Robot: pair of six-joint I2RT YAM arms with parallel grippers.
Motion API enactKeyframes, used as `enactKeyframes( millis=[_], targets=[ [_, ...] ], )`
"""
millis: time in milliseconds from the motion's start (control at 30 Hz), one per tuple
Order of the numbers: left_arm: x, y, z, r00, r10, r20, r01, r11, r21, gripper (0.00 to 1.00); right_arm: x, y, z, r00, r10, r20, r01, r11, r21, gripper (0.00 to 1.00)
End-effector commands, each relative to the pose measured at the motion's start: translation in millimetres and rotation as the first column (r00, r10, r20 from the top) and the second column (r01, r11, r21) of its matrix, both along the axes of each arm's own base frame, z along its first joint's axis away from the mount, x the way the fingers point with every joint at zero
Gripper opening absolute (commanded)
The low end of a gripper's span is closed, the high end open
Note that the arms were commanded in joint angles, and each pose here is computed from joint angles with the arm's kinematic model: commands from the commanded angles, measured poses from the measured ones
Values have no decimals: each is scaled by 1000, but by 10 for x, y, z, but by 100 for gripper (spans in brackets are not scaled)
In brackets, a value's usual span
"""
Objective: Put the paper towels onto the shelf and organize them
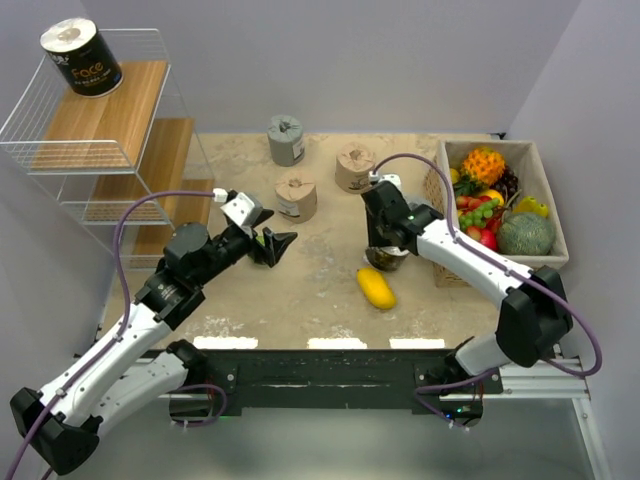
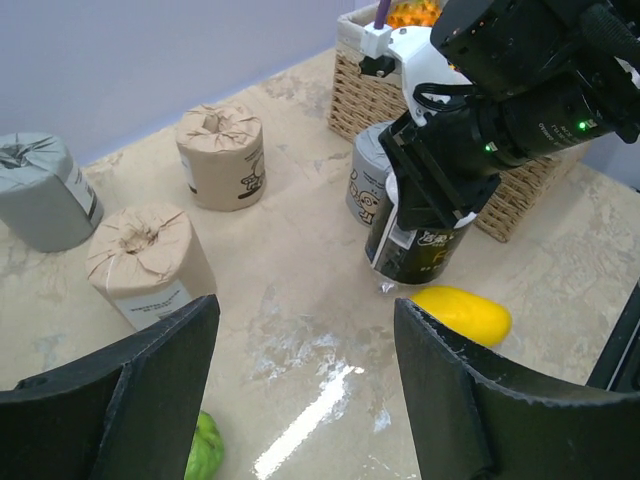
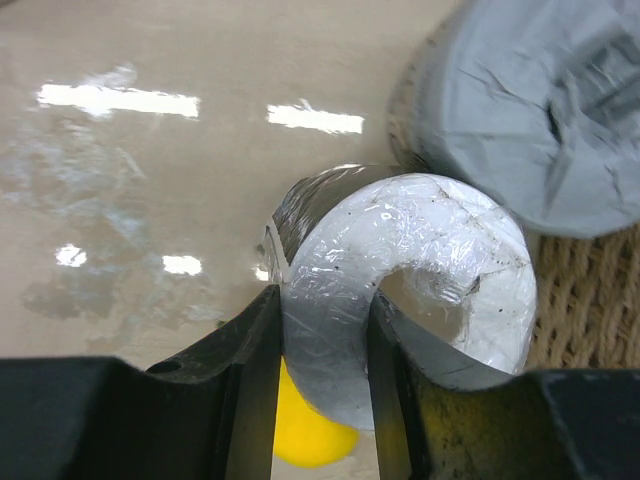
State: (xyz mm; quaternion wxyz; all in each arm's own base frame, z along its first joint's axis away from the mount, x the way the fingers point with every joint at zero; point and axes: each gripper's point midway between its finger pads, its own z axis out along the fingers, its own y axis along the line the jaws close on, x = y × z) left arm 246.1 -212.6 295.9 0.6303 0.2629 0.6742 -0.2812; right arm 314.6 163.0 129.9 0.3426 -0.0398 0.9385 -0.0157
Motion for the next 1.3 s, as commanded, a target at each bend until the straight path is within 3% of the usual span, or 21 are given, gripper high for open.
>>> enactKeyframes(
  millis=[0, 200, 333, 467, 567, 600, 967, 1100, 1267],
  targets=[
    [33, 88, 192, 995, 51, 82, -49, 998, -32, 75, 262, 542, 347, 986, 119, 118, -129, 989, 77, 37],
    [50, 173, 339, 990, 97, 101, -92, 995, -46, 75, 326, 1073, 283, 976, 184, 115, -193, 978, 73, 36],
    [-8, 265, 629, 982, 127, 137, -115, 989, -91, 76, 147, 1491, 222, 968, 227, 104, -236, 968, 86, 36],
    [-89, 373, 657, 983, 153, 98, -145, 985, -90, 76, -73, 1749, -24, 969, 244, 46, -248, 963, 105, 37],
    [-129, 437, 685, 982, 173, 71, -166, 981, -96, 76, -210, 1868, -120, 965, 260, 29, -261, 960, 105, 44],
    [-143, 443, 686, 983, 172, 65, -165, 982, -93, 76, -251, 1908, -144, 963, 268, 25, -269, 957, 105, 50],
    [44, 502, 618, 965, 259, -40, -259, 966, 14, 76, -255, 1870, 590, 948, 285, 141, -307, 937, 167, 75],
    [135, 444, 631, 965, 259, -50, -257, 965, 45, 76, -270, 1678, 839, 945, 257, 201, -290, 943, 161, 76],
    [265, 358, 473, 963, 257, -79, -247, 962, 117, 75, -228, 1089, 1188, 951, 98, 292, -136, 984, 115, 75]
  ],
)
